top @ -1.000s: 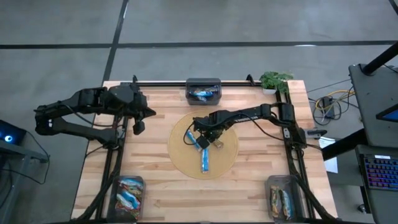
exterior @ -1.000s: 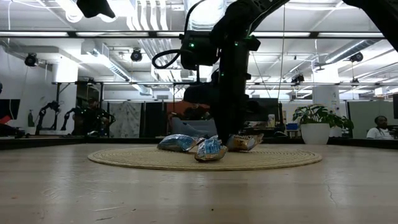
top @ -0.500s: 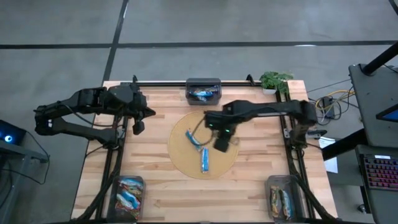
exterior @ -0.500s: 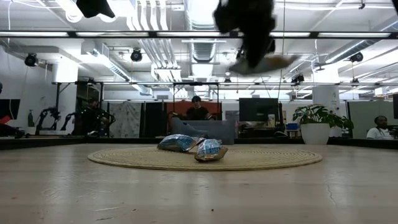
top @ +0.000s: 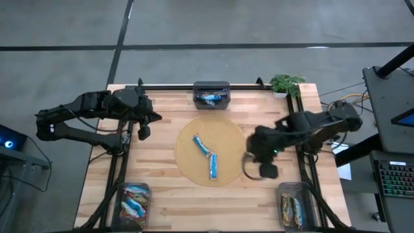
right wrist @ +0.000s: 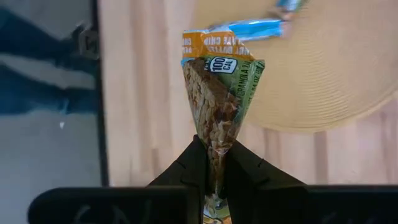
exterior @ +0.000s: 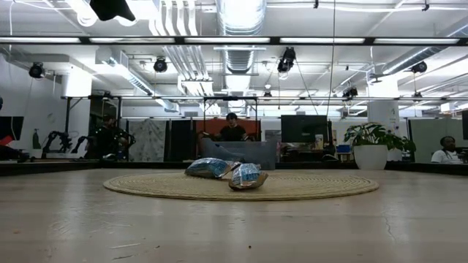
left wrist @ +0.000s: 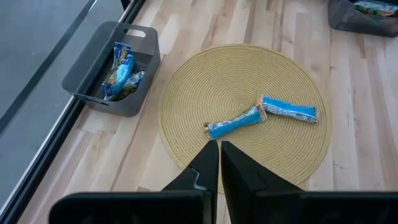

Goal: Pick and place Granola Bars by type
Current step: Put the yellow granola bar into the right black bin

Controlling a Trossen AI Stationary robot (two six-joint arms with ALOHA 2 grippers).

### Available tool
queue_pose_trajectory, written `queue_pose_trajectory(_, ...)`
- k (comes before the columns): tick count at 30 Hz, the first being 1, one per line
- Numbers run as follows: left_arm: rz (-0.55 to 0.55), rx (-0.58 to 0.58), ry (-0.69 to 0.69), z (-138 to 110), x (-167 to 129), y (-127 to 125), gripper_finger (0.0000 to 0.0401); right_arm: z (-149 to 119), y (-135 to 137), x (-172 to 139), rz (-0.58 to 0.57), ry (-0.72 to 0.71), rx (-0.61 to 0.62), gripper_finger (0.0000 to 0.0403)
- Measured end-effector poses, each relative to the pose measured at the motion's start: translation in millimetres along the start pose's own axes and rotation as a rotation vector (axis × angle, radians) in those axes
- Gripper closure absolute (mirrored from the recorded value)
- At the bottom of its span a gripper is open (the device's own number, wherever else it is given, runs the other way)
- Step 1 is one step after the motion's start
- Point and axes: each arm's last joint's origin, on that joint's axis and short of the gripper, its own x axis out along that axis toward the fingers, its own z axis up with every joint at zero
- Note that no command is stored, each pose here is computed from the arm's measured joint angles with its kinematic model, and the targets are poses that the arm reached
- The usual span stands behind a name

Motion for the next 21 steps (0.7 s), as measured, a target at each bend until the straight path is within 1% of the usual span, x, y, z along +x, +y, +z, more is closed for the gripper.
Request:
queue_pose_trajectory(5,0.000,0.005,-0.002,0.2,0.0,0.0,0.0401,-20.8,25.5,-4.7,0.050,0.027,-0.107,0.0374)
queue_pose_trajectory(8,0.000,0.002,-0.002,0.2,0.0,0.0,0.0401,-33.0,43.4,-4.6,0.113,0.068,-0.174,0.0374)
queue_pose_trajectory(13,0.000,-0.009,-0.001,0.3,0.3,0.0,0.0401,-57.8,74.8,-1.2,0.230,0.184,-0.280,0.0374)
queue_pose_trajectory(16,0.000,-0.016,0.000,0.4,0.7,-0.1,0.0401,-72.1,88.0,0.5,0.251,0.240,-0.254,0.0374)
queue_pose_trajectory(21,0.000,-0.025,0.002,0.6,1.3,-0.2,0.0401,-89.2,103.2,1.4,0.248,0.286,-0.139,0.0374)
